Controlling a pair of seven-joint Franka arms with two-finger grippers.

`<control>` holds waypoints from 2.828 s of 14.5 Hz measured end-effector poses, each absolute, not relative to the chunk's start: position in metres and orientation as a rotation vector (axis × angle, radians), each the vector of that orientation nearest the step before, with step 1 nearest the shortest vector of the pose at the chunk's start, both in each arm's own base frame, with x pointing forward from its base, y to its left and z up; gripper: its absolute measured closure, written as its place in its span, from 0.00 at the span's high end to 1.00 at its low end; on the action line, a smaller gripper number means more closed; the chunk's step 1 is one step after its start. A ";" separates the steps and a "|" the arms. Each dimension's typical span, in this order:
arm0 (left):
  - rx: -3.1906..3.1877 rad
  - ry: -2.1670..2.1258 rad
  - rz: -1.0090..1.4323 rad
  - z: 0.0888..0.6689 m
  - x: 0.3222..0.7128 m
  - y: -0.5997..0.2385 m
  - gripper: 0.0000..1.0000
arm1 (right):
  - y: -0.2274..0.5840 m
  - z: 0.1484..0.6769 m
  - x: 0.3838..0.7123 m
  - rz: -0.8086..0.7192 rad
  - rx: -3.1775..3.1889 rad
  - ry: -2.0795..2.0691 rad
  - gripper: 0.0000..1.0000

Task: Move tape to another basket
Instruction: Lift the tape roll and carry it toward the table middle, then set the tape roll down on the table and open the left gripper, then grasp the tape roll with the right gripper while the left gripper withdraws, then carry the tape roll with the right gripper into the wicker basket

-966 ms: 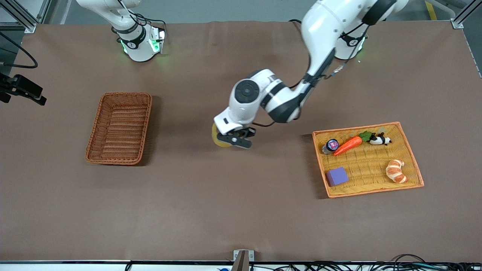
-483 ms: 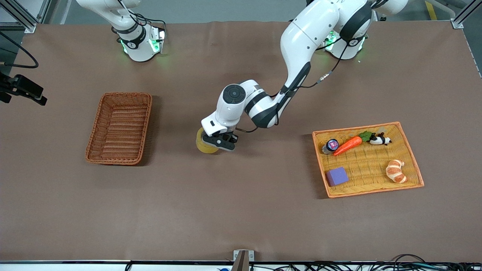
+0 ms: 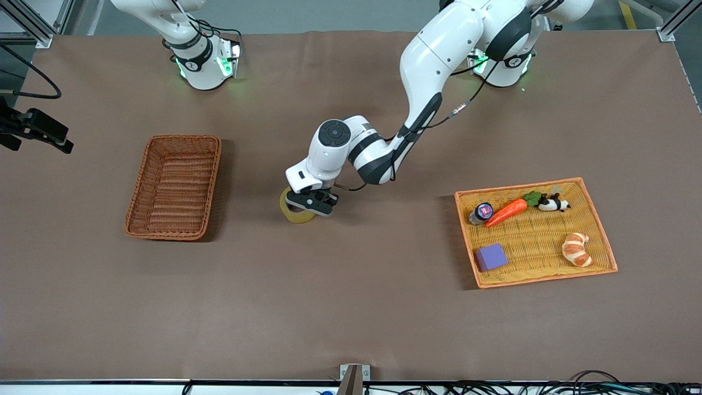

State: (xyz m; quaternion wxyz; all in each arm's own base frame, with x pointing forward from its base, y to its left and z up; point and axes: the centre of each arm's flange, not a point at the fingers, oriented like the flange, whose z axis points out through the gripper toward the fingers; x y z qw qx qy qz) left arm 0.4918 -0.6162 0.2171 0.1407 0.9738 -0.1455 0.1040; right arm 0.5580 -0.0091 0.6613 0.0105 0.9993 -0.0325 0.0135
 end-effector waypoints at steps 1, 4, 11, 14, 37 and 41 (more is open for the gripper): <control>2.815 -0.405 0.314 0.230 0.501 -0.610 0.67 | -0.007 0.659 0.559 0.035 3.120 -0.095 1.00; 2.890 -0.354 0.276 0.281 0.526 -0.574 0.96 | 0.019 0.633 0.568 -0.015 3.126 -0.032 1.00; 2.968 -0.079 0.429 0.476 0.568 -0.375 1.00 | 0.180 0.453 0.576 0.029 3.157 -0.043 1.00; 3.035 -0.019 0.402 0.510 0.570 -0.306 1.00 | 0.233 0.365 0.562 0.008 3.167 -0.044 1.00; 3.125 -0.025 0.023 0.622 0.566 -0.087 1.00 | 0.325 0.186 0.529 0.077 3.078 0.145 0.22; 3.126 -0.017 0.013 0.618 0.567 -0.089 1.00 | 0.317 0.221 0.548 0.101 3.069 -0.035 0.22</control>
